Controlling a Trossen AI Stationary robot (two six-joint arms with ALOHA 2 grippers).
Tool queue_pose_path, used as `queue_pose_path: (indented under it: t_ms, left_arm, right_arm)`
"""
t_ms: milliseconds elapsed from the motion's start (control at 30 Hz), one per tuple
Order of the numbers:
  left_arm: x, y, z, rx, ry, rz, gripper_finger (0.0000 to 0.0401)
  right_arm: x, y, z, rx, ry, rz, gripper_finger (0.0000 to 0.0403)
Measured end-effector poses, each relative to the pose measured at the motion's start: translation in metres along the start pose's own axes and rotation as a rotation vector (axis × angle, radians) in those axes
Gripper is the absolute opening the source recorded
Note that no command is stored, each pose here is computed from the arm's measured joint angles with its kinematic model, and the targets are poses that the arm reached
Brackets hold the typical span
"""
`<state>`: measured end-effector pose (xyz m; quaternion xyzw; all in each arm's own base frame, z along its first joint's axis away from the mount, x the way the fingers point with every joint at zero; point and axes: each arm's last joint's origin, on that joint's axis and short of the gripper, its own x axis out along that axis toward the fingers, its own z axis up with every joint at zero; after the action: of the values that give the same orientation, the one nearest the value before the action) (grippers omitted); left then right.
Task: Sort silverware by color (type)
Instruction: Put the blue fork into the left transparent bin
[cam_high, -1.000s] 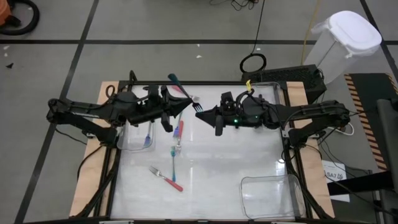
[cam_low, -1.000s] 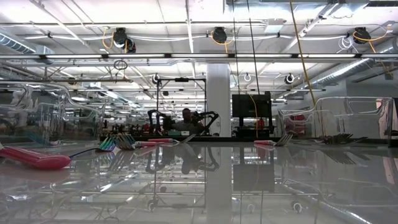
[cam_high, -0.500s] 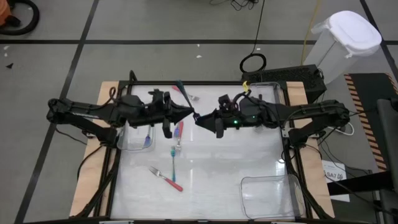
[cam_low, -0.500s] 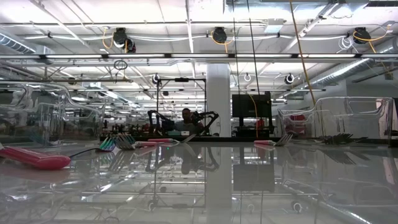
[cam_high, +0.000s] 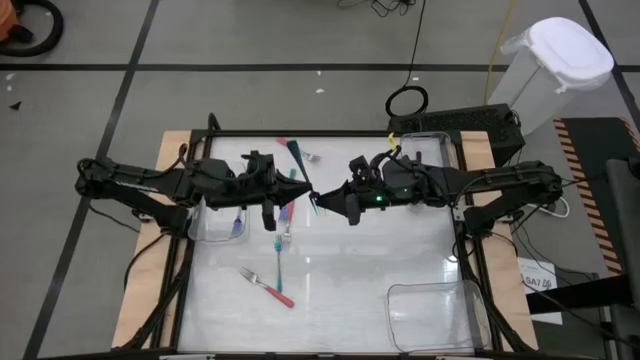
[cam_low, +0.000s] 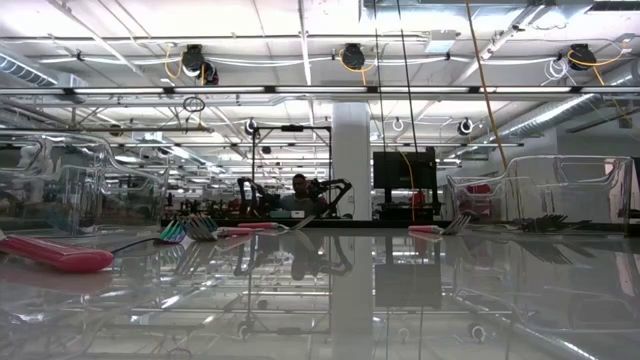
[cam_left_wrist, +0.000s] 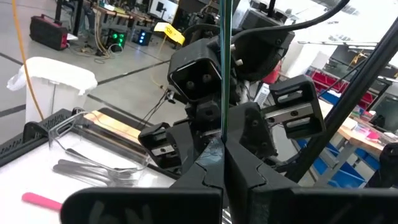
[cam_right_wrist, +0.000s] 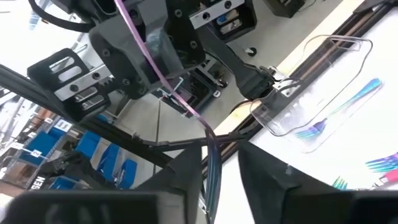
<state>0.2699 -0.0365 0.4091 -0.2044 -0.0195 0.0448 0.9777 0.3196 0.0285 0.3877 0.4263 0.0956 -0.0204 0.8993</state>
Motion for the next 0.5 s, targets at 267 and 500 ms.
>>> queue_pose_path:
  t_ms: [267,500]
  left_arm:
    - [0.0000,0.0003,-0.0002,0.013,0.001,0.006,0.0000]
    - [0.0000,0.0006,-0.0011,-0.014,0.009,0.010,0.0009]
  right_arm:
    - [-0.0001,-0.0005,-0.0006,-0.028,0.006,-0.006,0.0008]
    - [-0.0001,-0.0010,-0.0005,-0.022,0.000,-0.015,0.0004]
